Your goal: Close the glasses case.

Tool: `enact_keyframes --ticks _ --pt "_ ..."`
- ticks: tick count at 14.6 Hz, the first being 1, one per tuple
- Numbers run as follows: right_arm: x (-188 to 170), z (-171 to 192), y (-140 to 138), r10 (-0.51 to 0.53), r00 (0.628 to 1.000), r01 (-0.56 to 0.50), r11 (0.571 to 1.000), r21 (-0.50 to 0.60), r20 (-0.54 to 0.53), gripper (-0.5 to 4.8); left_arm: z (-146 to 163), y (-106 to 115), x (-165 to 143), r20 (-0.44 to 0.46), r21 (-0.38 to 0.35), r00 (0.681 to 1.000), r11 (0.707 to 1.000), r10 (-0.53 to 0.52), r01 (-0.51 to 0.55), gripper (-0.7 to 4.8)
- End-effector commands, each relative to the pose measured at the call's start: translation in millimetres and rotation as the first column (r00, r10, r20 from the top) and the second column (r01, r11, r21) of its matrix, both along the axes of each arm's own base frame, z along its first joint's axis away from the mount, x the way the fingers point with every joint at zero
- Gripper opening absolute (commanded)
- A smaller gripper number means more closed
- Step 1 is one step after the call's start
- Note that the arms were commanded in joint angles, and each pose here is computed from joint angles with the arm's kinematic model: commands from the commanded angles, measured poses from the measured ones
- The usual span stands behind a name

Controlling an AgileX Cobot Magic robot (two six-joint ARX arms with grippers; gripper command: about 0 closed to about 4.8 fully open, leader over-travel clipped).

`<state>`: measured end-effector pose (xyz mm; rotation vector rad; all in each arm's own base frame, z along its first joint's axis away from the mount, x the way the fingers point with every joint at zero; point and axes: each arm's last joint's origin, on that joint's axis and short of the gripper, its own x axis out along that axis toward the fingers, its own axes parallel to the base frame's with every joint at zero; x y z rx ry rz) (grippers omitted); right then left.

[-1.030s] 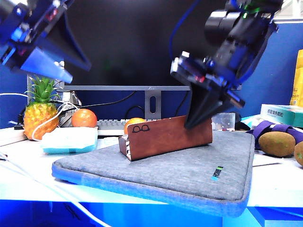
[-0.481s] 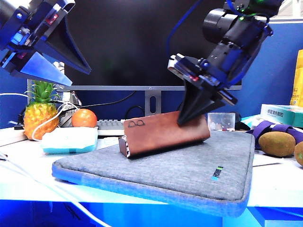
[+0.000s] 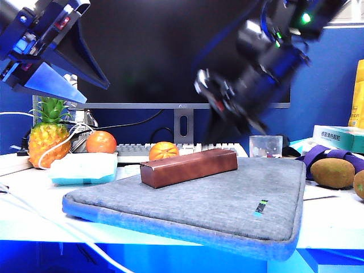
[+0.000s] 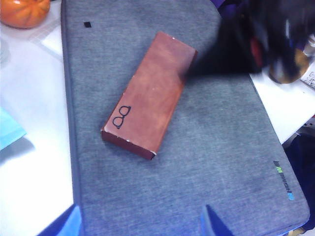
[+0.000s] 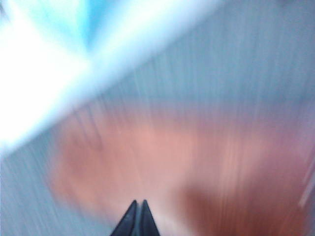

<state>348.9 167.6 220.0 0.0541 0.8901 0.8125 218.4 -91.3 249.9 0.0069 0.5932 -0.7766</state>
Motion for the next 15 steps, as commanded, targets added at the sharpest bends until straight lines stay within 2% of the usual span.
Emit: enact_keyframes --ticks 1,2,3,4,5,6,8,9,10,11,13,14,15 --pt "4 23 3 0.021 0.998 -0.024 0.998 0.058 0.054 -0.08 2 0 0 0.012 -0.006 1.0 1.0 -0.003 0.003 3.3" --pt "2 30 3 0.036 0.997 -0.041 0.996 0.075 0.066 -0.08 2 0 1 0.024 -0.002 1.0 1.0 -0.006 0.006 3.28" --pt "-3 41 0 0.057 0.992 -0.065 0.996 0.067 0.115 -0.08 5 0 0 0.036 -0.005 0.999 1.0 -0.009 0.009 2.84" --pt "-13 64 -5 0.067 0.974 -0.078 0.996 0.043 0.215 -0.08 11 1 -3 0.073 -0.012 0.997 1.0 -0.008 0.009 2.21" --pt "-23 86 -11 0.022 0.953 -0.029 0.999 0.018 0.301 -0.08 20 3 -8 0.141 -0.008 0.99 1.0 -0.012 0.014 2.03" --pt "-36 112 -19 -0.024 0.916 0.025 1.0 0.002 0.401 -0.08 31 8 -15 0.226 0.015 0.973 0.999 0.039 -0.044 2.03" --pt "-70 159 -37 -0.116 0.797 0.1 0.993 0.06 0.593 -0.08 50 18 -30 0.36 0.051 0.919 0.98 0.163 -0.194 2.05" --pt "-100 184 -52 -0.194 0.685 0.138 0.981 0.136 0.703 -0.08 64 27 -47 0.451 0.034 0.862 0.96 0.233 -0.278 2.06" --pt "-121 195 -63 -0.246 0.613 0.169 0.969 0.18 0.751 -0.08 72 33 -60 0.517 0.021 0.817 0.95 0.257 -0.312 2.05" --pt "-140 198 -73 -0.283 0.564 0.198 0.958 0.206 0.776 -0.08 76 38 -74 0.586 0.01 0.772 0.95 0.246 -0.311 2.05" --pt "-173 191 -89 -0.312 0.483 0.244 0.945 0.217 0.818 -0.08 79 50 -105 0.704 -0.068 0.649 0.937 0.289 -0.344 2.05" --pt "-190 181 -97 -0.326 0.438 0.24 0.94 0.241 0.838 -0.08 76 59 -124 0.752 -0.139 0.56 0.914 0.347 -0.38 2.05" --pt "-214 157 -107 -0.357 0.368 0.218 0.931 0.294 0.858 -0.08 63 69 -148 0.781 -0.211 0.478 0.89 0.402 -0.404 2.05"
